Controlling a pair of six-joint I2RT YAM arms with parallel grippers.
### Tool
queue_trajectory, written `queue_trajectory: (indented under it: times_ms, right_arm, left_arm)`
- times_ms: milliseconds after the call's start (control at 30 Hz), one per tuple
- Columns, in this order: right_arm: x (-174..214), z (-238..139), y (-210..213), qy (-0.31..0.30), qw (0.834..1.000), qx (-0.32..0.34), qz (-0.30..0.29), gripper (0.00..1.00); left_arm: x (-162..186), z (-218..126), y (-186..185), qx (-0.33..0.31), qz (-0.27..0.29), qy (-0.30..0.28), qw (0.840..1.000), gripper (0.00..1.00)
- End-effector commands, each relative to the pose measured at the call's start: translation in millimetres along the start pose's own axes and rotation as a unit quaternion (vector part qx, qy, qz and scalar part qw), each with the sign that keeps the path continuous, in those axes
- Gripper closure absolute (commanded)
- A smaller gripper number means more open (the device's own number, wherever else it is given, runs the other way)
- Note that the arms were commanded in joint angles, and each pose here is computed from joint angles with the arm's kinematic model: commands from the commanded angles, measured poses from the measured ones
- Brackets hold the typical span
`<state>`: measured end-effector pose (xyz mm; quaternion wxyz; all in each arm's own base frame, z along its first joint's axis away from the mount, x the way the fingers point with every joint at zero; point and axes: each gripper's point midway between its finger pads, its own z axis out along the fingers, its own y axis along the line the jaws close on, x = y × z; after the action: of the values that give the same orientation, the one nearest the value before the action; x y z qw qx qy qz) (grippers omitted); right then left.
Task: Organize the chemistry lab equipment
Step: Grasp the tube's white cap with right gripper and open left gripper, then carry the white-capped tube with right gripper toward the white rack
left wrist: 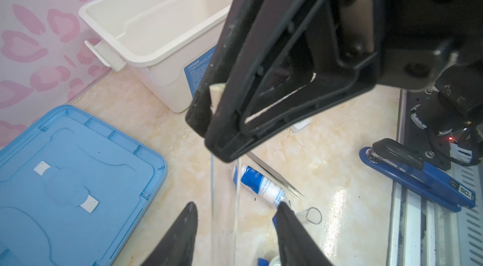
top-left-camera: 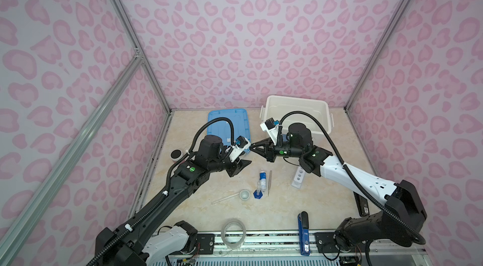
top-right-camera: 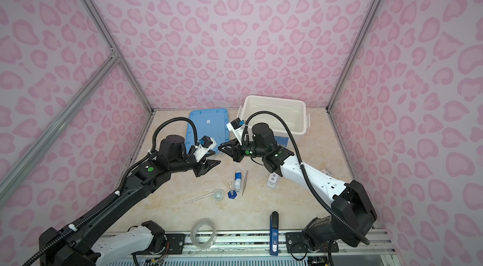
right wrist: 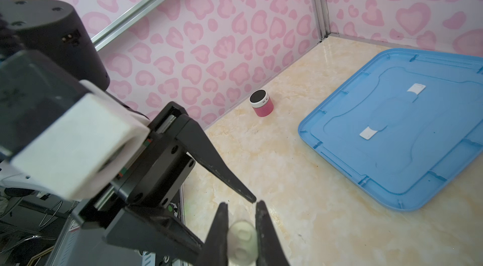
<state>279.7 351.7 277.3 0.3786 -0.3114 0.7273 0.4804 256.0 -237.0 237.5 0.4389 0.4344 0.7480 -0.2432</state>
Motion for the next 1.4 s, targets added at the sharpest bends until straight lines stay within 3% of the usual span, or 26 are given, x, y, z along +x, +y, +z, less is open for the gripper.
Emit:
queue_trajectory:
  times_ms: [0, 267, 533, 833, 1167, 1367]
  right_arm:
    - [4.8, -2.2, -14.4, 0.018, 0.999, 0.046, -0.01, 0.94]
    - [10.1, -39.5, -50.1, 0.049, 0.979, 0.196, -0.039, 0.94]
    - [6.7, -83.1, -56.9, 0.049, 0.959, 0.273, -0.049, 0.94]
    - [20.6, -137.8, -74.8, 0.075, 0.916, 0.391, -0.047, 0.94]
    - [41.4, -180.3, -97.4, 0.08, 0.879, 0.469, -0.018, 0.94]
    - [51.0, -188.7, -114.3, 0.05, 0.871, 0.489, 0.007, 0.94]
  left_arm:
    - [-13.1, -4.0, 5.8, -0.018, 0.008, -0.024, 1.0, 0.43]
    - [-12.9, -12.3, 10.1, -0.04, 0.007, -0.026, 0.999, 0.4]
    - [-13.3, -15.3, 13.3, -0.049, 0.008, -0.033, 0.998, 0.4]
    - [-4.5, -7.2, 12.5, -0.039, -0.001, -0.025, 0.999, 0.41]
    - [-4.1, -4.4, 13.1, -0.037, -0.009, -0.025, 0.999, 0.41]
    - [-4.3, -4.5, 14.3, -0.04, -0.009, -0.024, 0.999, 0.42]
